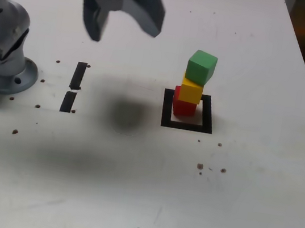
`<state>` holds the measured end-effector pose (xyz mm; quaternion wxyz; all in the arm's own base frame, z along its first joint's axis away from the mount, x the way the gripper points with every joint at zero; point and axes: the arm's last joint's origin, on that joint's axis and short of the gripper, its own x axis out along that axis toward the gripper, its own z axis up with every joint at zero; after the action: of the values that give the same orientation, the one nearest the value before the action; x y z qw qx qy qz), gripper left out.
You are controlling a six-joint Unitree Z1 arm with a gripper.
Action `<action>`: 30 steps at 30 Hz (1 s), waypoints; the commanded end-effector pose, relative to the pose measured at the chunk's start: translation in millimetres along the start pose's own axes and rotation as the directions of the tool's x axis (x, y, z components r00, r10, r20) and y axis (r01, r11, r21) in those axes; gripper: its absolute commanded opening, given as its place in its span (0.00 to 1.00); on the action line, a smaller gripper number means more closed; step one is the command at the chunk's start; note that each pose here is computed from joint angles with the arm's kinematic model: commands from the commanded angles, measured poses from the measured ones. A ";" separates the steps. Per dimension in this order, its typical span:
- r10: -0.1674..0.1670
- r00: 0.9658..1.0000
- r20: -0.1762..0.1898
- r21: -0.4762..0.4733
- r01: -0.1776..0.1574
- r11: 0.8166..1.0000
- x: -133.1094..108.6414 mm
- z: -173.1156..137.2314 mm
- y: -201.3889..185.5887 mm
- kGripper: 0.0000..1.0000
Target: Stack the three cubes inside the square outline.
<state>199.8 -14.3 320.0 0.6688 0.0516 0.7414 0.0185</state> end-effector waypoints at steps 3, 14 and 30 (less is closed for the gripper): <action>-0.026 1.000 0.016 -0.009 0.027 1.000 15.9 -2.0 -2.0 0.99; -0.078 0.994 0.082 0.025 0.076 0.997 66.5 6.6 -9.5 0.99; -0.066 0.993 0.093 0.028 0.063 0.998 85.2 4.5 -11.3 0.99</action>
<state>194.3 -16.5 235.5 0.7040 0.0354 0.7091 -0.0143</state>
